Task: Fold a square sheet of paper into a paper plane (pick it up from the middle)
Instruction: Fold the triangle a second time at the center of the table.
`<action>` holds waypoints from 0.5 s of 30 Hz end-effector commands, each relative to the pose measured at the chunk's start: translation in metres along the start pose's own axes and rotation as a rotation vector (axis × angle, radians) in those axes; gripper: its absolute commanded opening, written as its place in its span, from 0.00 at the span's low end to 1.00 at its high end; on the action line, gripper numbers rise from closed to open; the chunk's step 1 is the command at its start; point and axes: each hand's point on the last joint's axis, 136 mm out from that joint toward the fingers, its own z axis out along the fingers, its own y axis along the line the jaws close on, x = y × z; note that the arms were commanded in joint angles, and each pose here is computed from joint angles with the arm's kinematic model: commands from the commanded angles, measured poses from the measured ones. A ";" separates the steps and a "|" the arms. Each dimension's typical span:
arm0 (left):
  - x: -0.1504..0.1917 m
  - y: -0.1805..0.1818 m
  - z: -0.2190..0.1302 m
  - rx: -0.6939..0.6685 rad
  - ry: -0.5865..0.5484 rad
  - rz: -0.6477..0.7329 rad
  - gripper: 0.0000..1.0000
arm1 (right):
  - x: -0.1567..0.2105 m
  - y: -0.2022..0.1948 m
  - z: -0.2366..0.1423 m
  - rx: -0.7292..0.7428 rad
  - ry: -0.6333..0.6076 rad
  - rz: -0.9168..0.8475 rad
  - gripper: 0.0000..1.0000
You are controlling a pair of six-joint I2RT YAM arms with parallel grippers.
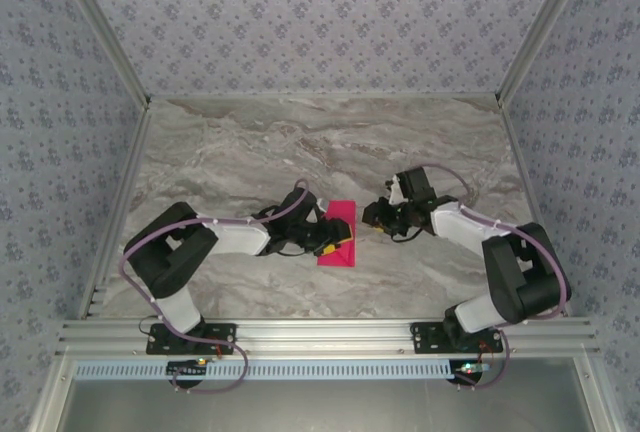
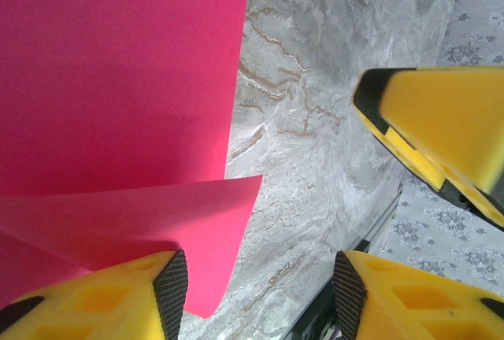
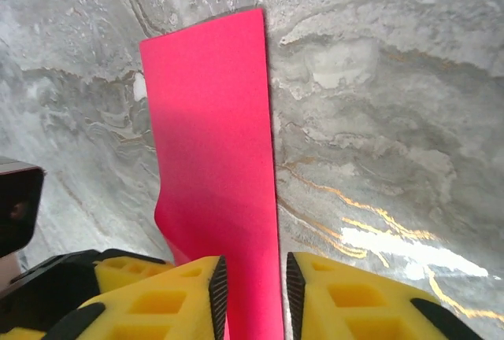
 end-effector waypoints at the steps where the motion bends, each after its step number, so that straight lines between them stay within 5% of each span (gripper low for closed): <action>1: -0.002 -0.008 0.002 0.028 0.000 0.027 0.52 | 0.015 0.003 -0.001 -0.062 0.048 -0.004 0.37; 15: -0.002 0.006 -0.005 -0.035 -0.008 0.023 0.22 | 0.041 0.031 0.015 -0.179 0.156 -0.093 0.45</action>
